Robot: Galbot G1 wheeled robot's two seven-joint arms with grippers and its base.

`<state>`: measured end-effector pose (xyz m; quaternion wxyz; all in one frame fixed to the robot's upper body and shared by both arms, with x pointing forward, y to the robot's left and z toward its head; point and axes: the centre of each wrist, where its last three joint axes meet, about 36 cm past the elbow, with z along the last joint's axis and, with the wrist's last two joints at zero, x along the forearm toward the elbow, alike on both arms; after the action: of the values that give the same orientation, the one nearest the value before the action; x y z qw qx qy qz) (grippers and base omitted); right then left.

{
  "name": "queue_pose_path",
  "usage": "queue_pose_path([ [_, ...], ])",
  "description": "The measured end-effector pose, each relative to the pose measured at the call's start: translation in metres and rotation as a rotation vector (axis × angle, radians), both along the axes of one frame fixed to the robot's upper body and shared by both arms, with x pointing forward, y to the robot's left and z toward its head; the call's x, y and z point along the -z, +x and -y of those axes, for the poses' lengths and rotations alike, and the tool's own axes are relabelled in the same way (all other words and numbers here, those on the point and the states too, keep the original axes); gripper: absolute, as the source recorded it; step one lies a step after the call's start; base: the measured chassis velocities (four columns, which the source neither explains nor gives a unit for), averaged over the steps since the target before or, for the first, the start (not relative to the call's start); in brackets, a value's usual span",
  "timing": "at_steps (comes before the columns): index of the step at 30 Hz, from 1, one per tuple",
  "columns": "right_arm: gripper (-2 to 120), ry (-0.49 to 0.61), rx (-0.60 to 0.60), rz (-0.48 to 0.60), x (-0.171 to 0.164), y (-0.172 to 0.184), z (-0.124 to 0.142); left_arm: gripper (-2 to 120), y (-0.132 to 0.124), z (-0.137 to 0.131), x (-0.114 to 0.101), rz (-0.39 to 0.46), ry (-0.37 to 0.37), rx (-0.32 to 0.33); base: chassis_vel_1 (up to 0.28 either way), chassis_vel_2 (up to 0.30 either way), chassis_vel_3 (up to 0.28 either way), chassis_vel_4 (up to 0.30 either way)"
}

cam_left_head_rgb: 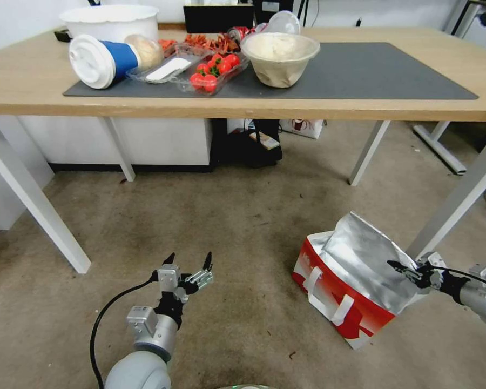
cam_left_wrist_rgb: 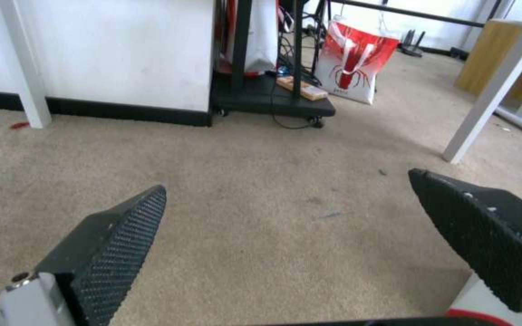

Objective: Pick up the food delivery bag from the floor and place it on the table.

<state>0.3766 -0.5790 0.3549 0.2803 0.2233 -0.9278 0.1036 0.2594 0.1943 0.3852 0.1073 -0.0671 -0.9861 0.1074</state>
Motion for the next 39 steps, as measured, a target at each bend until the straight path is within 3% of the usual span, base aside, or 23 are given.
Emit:
queue_pose_path([
  [1,12,0.000,0.000,0.000,0.000,0.000,0.000,100,0.000,0.000,0.000,0.000,0.000,0.000,0.000,0.000,0.000,0.000],
  [3,0,-0.002,-0.001,0.002,-0.001,0.000,0.000,100,0.001,-0.001,0.000,0.002,0.001,-0.002,0.000,0.000,0.000,0.000],
  [30,0,0.051,-0.030,0.038,-0.029,-0.008,-0.015,100,0.002,-0.003,-0.002,0.011,0.005,-0.017,0.000,0.000,0.000,0.000],
  [39,0,0.160,-0.136,0.050,-0.067,-0.007,-0.044,100,0.003,-0.003,-0.002,0.014,0.005,-0.020,0.000,0.000,0.000,0.000],
])
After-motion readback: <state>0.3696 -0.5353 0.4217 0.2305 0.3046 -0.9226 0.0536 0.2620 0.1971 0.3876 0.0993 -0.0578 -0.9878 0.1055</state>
